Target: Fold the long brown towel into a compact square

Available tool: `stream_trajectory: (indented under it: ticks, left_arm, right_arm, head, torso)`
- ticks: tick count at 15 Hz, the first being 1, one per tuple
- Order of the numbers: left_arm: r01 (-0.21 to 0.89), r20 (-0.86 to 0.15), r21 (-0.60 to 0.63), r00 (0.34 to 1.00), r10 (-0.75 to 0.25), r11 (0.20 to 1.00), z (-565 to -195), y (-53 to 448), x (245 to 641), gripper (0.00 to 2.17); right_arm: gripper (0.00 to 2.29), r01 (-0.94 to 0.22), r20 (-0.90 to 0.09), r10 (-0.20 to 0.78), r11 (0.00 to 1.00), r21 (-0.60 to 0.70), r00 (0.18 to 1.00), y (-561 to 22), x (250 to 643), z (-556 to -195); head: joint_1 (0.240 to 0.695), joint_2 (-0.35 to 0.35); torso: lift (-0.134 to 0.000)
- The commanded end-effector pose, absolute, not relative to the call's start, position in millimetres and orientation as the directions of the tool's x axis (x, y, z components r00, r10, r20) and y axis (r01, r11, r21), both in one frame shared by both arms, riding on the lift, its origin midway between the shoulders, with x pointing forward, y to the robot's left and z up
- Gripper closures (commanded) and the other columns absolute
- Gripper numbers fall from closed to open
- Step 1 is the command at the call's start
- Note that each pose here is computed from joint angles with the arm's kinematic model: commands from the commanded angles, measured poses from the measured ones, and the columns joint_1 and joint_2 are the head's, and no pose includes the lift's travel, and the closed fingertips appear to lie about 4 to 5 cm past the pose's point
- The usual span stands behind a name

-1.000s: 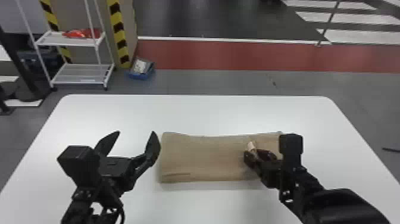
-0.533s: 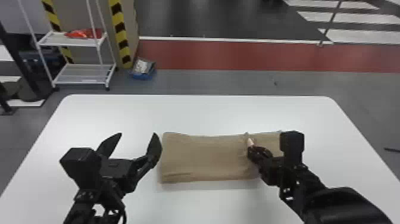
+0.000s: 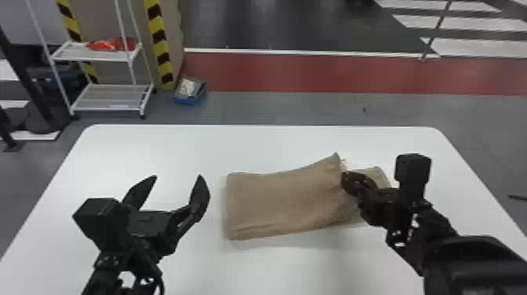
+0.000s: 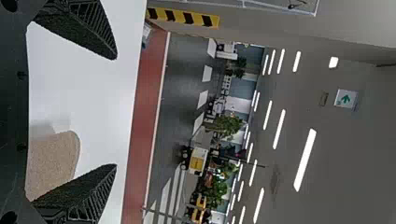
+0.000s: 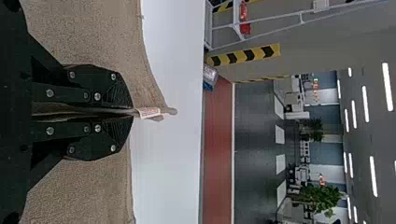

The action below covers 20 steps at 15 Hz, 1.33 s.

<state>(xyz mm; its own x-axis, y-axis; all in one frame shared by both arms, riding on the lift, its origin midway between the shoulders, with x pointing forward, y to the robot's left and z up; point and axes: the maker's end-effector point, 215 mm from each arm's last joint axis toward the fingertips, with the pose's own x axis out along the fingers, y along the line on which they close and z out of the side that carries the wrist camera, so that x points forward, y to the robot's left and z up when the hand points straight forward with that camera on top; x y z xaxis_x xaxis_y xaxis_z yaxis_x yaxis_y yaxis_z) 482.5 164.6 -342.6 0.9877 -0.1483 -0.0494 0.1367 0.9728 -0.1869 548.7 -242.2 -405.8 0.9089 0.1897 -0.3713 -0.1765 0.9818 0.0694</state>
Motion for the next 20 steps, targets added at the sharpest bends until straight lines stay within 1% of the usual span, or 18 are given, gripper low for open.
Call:
stream_trajectory:
  ticks: [1, 2, 4, 6, 8, 9, 10, 12, 14, 15, 16, 17, 18, 20]
  left_arm:
    - [0.133, -0.052, -0.193, 0.988, -0.145, 0.972, -344, 164, 483, 0.05]
    - [0.133, -0.050, -0.195, 0.988, -0.145, 0.972, -344, 164, 483, 0.05]
    - [0.136, -0.048, -0.195, 0.988, -0.148, 0.971, -343, 163, 484, 0.05]
    - [0.138, -0.047, -0.195, 0.988, -0.149, 0.971, -343, 162, 484, 0.05]
    - [0.130, -0.048, -0.193, 0.989, -0.142, 0.972, -343, 166, 482, 0.05]
    - [0.126, -0.050, -0.194, 0.989, -0.138, 0.973, -344, 169, 481, 0.05]
    - [0.124, -0.050, -0.201, 0.989, -0.137, 0.972, -344, 170, 481, 0.05]
    - [0.130, -0.052, -0.205, 0.988, -0.144, 0.970, -345, 166, 484, 0.05]
    - [0.136, -0.050, -0.205, 0.987, -0.150, 0.969, -344, 163, 484, 0.05]
    - [0.135, -0.052, -0.205, 0.988, -0.148, 0.969, -345, 164, 483, 0.05]
    - [0.130, -0.054, -0.204, 0.988, -0.144, 0.970, -346, 167, 482, 0.05]
    - [0.127, -0.057, -0.203, 0.988, -0.141, 0.971, -346, 168, 481, 0.05]
    - [0.122, -0.057, -0.203, 0.989, -0.136, 0.971, -347, 171, 480, 0.05]
    - [0.119, -0.060, -0.205, 0.989, -0.134, 0.972, -348, 173, 480, 0.05]
  right_arm:
    - [1.02, -0.138, -0.349, 0.162, 0.986, 0.093, 0.923, -266, 549, -391]
    - [1.02, -0.125, -0.361, 0.146, 0.989, 0.083, 0.921, -273, 552, -397]
    - [1.02, -0.143, -0.408, 0.161, 0.987, 0.076, 0.899, -263, 556, -423]
    - [1.02, -0.164, -0.385, 0.193, 0.981, 0.108, 0.903, -259, 563, -411]
    - [1.02, -0.109, -0.333, 0.158, 0.981, 0.161, 0.930, -296, 566, -375]
    - [1.02, -0.078, -0.319, 0.138, 0.978, 0.191, 0.938, -314, 564, -364]
    - [1.02, -0.060, -0.325, 0.120, 0.981, 0.187, 0.938, -326, 563, -365]
    - [1.02, -0.033, -0.393, 0.104, 0.982, 0.185, 0.913, -335, 565, -406]
    - [1.02, -0.046, -0.427, 0.119, 0.983, 0.177, 0.896, -329, 569, -424]
    - [1.02, -0.057, -0.426, 0.129, 0.982, 0.178, 0.896, -324, 572, -423]
    - [1.02, -0.059, -0.426, 0.132, 0.982, 0.181, 0.895, -324, 572, -422]
    - [1.02, -0.050, -0.405, 0.126, 0.980, 0.192, 0.905, -332, 573, -408]
    - [1.02, -0.016, -0.380, 0.096, 0.978, 0.209, 0.920, -355, 573, -389]
    - [1.02, 0.041, -0.368, 0.046, 0.974, 0.224, 0.929, -391, 575, -371]
  head:
    - [0.695, -0.080]
    - [0.695, -0.088]
    - [0.695, -0.105]
    - [0.695, -0.107]
    - [0.695, -0.100]
    - [0.695, -0.104]
    - [0.695, -0.126]
    - [0.695, -0.152]
    - [0.695, -0.167]
    - [0.695, -0.173]
    - [0.695, -0.172]
    - [0.695, -0.169]
    - [0.695, -0.167]
    - [0.695, -0.180]
  torso:
    - [-0.102]
    - [-0.102]
    - [-0.102]
    - [-0.102]
    - [-0.102]
    - [-0.102]
    - [-0.102]
    - [-0.102]
    - [-0.102]
    - [-0.102]
    - [-0.102]
    - [-0.102]
    - [-0.102]
    - [-0.102]
